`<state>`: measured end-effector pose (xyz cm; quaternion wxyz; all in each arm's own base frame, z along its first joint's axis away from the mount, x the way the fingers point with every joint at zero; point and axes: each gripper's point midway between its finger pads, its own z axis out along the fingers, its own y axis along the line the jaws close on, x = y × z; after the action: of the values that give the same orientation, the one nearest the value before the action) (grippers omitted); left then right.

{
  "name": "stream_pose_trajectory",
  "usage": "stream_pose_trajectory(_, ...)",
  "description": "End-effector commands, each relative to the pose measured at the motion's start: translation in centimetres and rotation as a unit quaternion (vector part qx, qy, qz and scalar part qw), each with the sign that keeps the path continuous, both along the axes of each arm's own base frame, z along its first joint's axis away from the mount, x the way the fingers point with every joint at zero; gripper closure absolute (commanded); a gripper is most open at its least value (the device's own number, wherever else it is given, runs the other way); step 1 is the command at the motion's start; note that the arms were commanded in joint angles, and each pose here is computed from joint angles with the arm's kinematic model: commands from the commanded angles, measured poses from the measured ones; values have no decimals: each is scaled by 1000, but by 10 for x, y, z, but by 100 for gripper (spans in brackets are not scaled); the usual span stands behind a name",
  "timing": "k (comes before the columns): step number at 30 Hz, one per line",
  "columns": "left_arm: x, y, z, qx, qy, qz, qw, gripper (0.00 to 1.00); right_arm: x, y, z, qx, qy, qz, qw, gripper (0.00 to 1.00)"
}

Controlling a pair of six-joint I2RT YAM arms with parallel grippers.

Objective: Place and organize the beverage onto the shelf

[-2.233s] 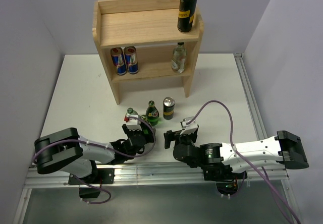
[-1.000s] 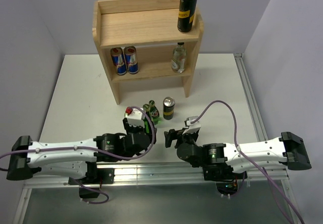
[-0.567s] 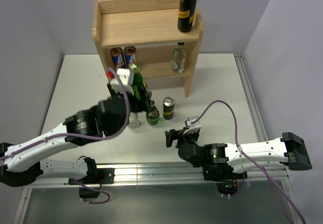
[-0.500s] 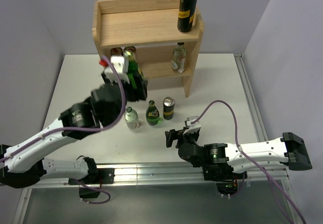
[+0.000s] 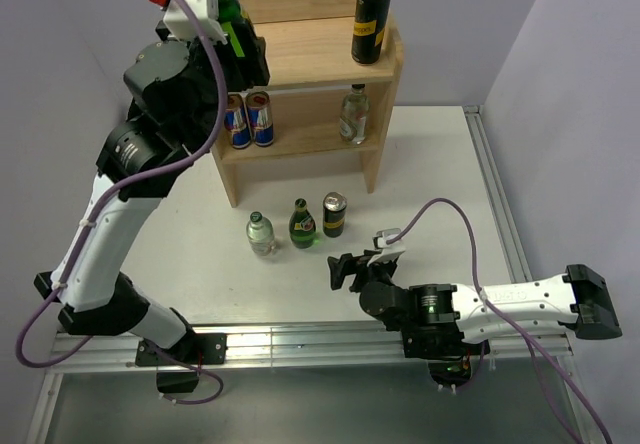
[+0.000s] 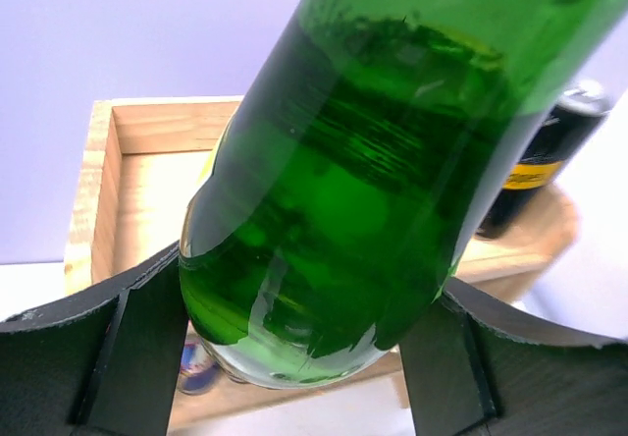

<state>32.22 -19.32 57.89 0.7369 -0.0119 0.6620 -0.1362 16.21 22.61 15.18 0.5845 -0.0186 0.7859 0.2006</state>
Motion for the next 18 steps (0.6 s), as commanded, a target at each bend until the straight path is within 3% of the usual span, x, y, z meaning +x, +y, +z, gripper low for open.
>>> stream_pose_trajectory(1, 10, 10, 31, -11, -50, -8, 999, 100, 5, -9, 5, 28, -7, -28, 999, 0)
stream_pose_trajectory(9, 69, 29, 11, -18, -43, 9, 999, 100, 4, -20, 0, 38, -3, -38, 999, 0)
stream_pose_trajectory(18, 105, 42, -9, -27, -26, 20, 999, 100, 4, -24, -4, 39, -1, -44, 998, 0)
